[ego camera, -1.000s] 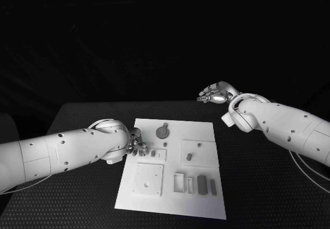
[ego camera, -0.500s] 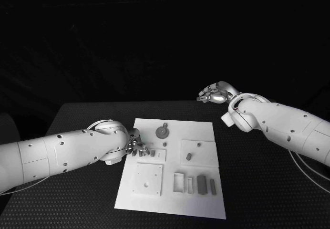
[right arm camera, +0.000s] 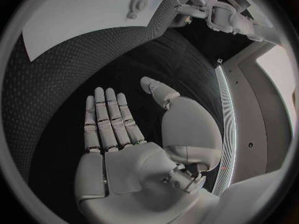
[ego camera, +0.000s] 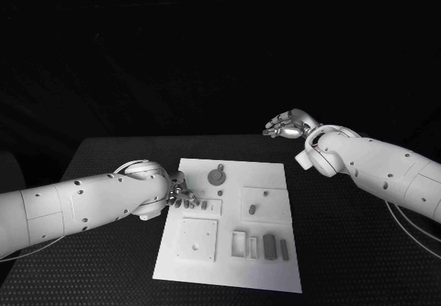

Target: Assemble the parts on the task board

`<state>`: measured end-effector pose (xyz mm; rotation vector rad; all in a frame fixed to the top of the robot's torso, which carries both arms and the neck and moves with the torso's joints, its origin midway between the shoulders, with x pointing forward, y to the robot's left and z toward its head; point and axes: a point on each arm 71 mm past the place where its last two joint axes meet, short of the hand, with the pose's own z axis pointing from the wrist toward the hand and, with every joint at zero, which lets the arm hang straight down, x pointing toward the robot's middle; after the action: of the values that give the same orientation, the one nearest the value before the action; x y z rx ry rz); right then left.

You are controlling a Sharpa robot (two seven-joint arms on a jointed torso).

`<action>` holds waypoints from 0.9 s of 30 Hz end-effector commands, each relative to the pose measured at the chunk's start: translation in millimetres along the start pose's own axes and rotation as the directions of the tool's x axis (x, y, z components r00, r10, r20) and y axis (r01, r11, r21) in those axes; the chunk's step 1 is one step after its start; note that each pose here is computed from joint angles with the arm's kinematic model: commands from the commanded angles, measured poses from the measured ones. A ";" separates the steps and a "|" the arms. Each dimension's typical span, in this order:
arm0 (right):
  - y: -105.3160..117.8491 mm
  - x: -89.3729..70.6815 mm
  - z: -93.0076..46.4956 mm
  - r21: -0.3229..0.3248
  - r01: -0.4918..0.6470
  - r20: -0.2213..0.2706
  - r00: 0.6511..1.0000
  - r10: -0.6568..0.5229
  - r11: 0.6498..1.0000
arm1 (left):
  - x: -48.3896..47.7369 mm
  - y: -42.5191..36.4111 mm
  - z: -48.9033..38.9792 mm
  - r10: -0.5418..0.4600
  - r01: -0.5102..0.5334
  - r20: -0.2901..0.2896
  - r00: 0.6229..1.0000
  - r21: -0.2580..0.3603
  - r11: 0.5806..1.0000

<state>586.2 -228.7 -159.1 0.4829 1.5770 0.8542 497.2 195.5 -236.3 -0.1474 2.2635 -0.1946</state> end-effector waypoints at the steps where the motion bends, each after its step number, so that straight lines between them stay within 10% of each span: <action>1: 0.4 1.4 -0.1 -0.007 -0.002 -0.013 1.000 0.002 1.000 | -0.2 4.3 1.2 0.001 0.000 0.020 1.000 -0.021 1.000; 15: -0.9 2.2 -0.5 -0.005 -0.003 -0.012 1.000 0.002 1.000 | -19.7 -0.1 -3.4 -0.199 0.193 0.085 0.976 0.075 0.978; 21: -1.5 1.6 -0.8 -0.004 -0.002 -0.012 1.000 0.002 1.000 | -31.1 -16.0 -7.0 -0.345 0.294 0.147 0.927 0.286 0.912; 27: -1.0 2.2 -0.8 -0.006 -0.003 -0.014 1.000 0.003 1.000 | -34.9 -32.8 -8.1 -0.248 0.122 0.285 0.926 0.396 0.910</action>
<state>585.7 -229.6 -161.0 0.4851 1.5799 0.8525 512.5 177.1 -210.1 -0.2998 1.9987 -0.5731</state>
